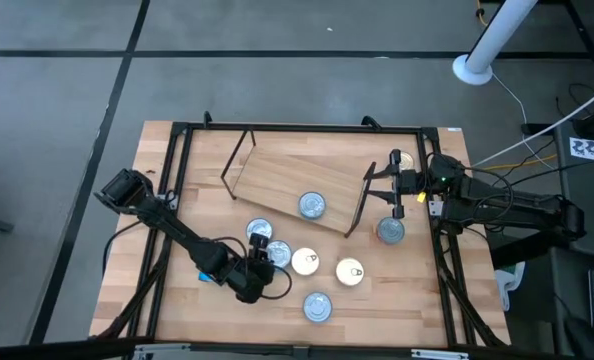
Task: Stack canned seafood by type on shelf
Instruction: Stack the yellow-blue tuna can on top of the yellow-blue tuna can on the shelf
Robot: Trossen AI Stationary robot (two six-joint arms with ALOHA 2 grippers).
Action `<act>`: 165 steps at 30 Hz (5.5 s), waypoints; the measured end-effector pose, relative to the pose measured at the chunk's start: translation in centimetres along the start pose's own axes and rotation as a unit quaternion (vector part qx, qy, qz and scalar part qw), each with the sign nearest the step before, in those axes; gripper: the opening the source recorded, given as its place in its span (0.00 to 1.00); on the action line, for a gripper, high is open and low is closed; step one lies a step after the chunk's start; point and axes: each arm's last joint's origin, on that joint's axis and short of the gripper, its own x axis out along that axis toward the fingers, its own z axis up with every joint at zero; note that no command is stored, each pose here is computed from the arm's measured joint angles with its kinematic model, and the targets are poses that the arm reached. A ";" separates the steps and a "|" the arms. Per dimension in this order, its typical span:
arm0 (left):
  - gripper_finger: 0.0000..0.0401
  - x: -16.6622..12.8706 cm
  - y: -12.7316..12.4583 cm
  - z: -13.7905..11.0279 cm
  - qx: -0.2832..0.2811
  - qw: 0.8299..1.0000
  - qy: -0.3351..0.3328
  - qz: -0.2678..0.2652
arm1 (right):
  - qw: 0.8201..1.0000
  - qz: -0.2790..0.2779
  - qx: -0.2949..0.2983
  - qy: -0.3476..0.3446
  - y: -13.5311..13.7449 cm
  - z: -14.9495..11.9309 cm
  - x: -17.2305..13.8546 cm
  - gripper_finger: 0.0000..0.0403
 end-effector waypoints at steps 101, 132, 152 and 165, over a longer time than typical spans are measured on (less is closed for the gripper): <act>0.00 1.1 6.1 2.9 -0.029 0.990 -0.049 0.130 | 1.000 0.000 0.000 0.000 0.0 0.0 0.0 0.42; 0.00 1.5 14.9 4.6 -0.019 0.982 -0.127 0.136 | 1.000 0.000 0.000 0.000 0.0 0.0 0.0 0.42; 0.00 5.0 14.2 4.1 0.003 0.988 -0.103 0.117 | 1.000 0.000 0.000 0.000 0.0 0.0 0.0 0.42; 0.04 5.2 14.4 3.9 0.002 0.989 -0.095 0.117 | 1.000 0.000 0.000 0.000 0.0 0.0 0.0 0.42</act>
